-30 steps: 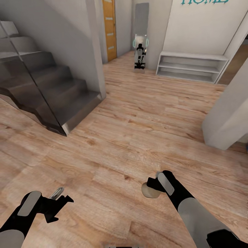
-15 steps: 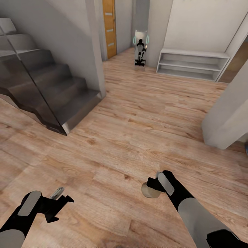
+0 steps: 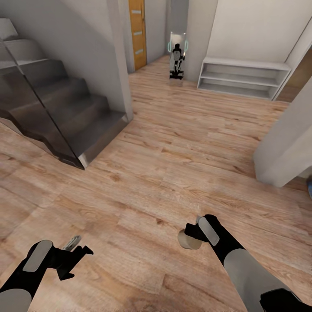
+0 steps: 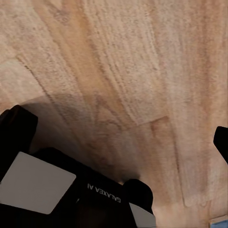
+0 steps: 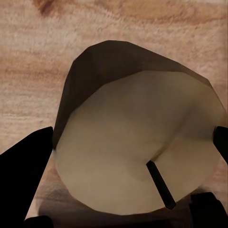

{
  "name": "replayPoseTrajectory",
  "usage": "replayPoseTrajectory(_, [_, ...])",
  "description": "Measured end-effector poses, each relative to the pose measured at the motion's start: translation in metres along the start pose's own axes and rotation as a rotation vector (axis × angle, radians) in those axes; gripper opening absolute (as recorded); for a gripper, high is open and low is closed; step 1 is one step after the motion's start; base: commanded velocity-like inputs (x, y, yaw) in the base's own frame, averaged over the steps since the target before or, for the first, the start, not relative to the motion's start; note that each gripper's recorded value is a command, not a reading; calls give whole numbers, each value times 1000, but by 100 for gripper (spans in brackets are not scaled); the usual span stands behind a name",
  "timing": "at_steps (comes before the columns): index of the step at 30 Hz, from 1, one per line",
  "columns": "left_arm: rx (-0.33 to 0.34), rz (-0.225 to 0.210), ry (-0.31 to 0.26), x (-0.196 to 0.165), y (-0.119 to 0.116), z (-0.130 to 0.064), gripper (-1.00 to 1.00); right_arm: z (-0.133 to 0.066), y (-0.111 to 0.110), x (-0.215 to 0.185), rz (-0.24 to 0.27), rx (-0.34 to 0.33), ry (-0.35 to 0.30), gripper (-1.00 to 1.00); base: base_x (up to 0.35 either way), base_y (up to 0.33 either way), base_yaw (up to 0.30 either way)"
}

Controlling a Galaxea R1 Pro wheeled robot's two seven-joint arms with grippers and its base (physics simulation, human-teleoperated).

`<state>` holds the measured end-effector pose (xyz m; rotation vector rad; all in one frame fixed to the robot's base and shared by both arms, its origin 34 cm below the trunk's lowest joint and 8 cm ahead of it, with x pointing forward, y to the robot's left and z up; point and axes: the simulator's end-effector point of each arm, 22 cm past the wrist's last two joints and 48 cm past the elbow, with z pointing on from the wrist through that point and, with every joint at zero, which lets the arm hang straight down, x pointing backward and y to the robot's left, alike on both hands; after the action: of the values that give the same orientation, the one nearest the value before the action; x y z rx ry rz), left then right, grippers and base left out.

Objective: Place each of the two pumpkins and all three candles from the living room inside a cabinet in the living room (use any cabinet), then make sure every cabinet is closed, and position the cauldron so it is next to a table in the living room.

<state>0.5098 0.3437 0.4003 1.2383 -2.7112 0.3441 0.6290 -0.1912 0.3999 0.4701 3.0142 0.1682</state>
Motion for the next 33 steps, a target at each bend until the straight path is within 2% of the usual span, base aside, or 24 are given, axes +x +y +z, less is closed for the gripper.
replayPoseTrajectory(16, [-15, -7, 22, 11, -3, -19, 100, -19, 1, 3, 4, 6, 26, -100, 0, 0, 0])
replayPoseTrajectory(33, [-17, -8, 22, 15, -10, -50, 100, -49, 11, -1, 3, 2, 28, -100, 0, 0, 0])
